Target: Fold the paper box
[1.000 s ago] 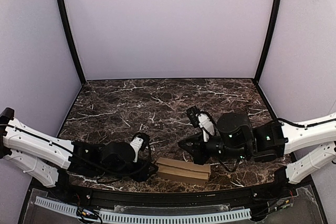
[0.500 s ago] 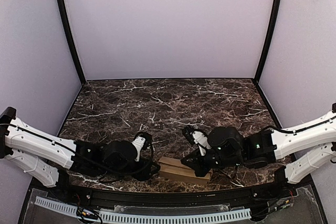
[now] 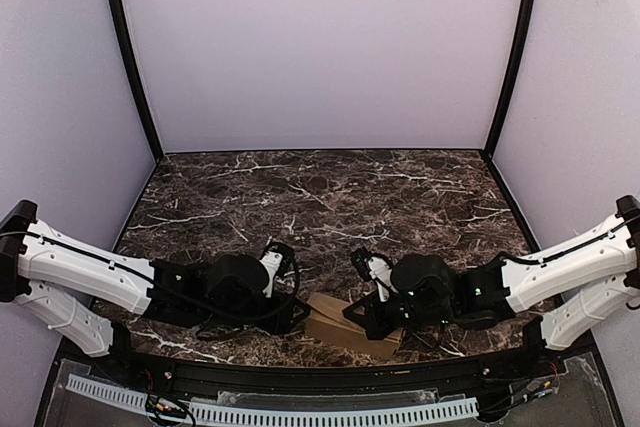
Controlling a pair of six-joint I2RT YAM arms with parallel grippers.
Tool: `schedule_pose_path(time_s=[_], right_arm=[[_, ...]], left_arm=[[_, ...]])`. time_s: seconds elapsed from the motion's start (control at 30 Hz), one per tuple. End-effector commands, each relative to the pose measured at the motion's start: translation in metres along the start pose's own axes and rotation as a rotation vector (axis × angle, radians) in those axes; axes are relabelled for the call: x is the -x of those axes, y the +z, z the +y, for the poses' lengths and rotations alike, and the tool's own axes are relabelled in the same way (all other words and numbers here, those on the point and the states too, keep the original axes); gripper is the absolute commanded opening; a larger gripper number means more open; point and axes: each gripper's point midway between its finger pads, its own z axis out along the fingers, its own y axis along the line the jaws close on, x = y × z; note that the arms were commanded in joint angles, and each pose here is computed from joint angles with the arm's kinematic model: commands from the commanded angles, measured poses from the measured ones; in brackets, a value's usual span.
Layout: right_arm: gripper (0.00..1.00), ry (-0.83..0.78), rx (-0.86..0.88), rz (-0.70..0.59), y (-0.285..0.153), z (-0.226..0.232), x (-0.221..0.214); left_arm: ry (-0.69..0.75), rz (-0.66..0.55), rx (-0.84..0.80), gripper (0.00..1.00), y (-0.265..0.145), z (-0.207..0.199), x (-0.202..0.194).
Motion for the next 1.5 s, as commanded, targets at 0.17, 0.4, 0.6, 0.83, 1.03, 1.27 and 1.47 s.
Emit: schedule_pose_path(time_s=[0.17, 0.4, 0.6, 0.83, 1.03, 1.27, 1.47], right_arm=[[0.0, 0.046, -0.188, 0.22, 0.012, -0.055, -0.072], [0.0, 0.047, -0.204, 0.218, 0.01, -0.059, -0.073], [0.0, 0.04, -0.207, 0.219, 0.01, -0.058, -0.071], [0.0, 0.03, -0.21, 0.209, 0.01, -0.055, -0.065], [0.0, 0.023, -0.22, 0.21, 0.009, -0.056, -0.064], [0.0, 0.028, -0.221, 0.206, 0.007, -0.056, -0.064], [0.0, 0.024, -0.223, 0.214, 0.008, -0.055, -0.065]], left_arm=[[0.036, 0.106, -0.02, 0.44, 0.009, 0.002, -0.017], [0.094, 0.143, -0.088, 0.48, -0.014, -0.003, -0.025], [0.168, 0.111, -0.231, 0.43, -0.045, -0.033, -0.007], [0.158, 0.035, -0.34, 0.02, -0.049, -0.051, 0.039], [0.118, 0.044, -0.461, 0.01, -0.036, -0.061, 0.059], [0.018, 0.126, -0.556, 0.0, -0.014, -0.05, 0.036], [-0.082, 0.196, -0.564, 0.0, 0.007, -0.025, -0.009]])
